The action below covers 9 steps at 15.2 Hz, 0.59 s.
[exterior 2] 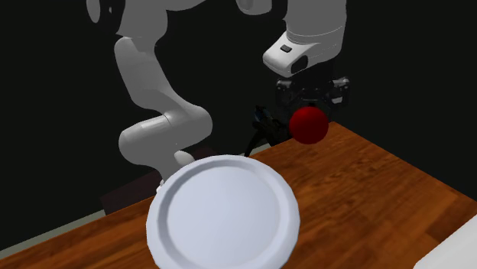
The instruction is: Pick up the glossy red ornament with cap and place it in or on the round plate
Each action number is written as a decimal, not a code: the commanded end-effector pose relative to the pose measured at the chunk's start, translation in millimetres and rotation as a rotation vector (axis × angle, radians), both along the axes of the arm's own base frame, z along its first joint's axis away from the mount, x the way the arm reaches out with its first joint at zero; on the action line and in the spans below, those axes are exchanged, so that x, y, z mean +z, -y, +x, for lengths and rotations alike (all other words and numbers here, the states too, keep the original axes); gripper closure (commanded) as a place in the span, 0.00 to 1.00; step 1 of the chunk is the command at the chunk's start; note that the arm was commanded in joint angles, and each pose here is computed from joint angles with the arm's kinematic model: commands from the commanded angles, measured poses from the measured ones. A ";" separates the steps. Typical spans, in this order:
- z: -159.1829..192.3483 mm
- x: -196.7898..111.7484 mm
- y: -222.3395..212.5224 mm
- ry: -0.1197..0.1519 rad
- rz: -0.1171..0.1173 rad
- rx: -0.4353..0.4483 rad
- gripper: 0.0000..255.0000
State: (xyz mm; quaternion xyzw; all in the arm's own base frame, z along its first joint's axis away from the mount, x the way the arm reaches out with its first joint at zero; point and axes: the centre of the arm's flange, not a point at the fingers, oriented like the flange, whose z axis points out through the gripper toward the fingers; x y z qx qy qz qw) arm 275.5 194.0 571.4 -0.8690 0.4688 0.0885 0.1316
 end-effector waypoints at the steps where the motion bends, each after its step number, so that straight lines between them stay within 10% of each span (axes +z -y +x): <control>1: 0.7 11.8 0.4 0.000 0.000 0.000 1.00; 9: 4.8 31.8 53.0 0.000 0.000 0.000 1.00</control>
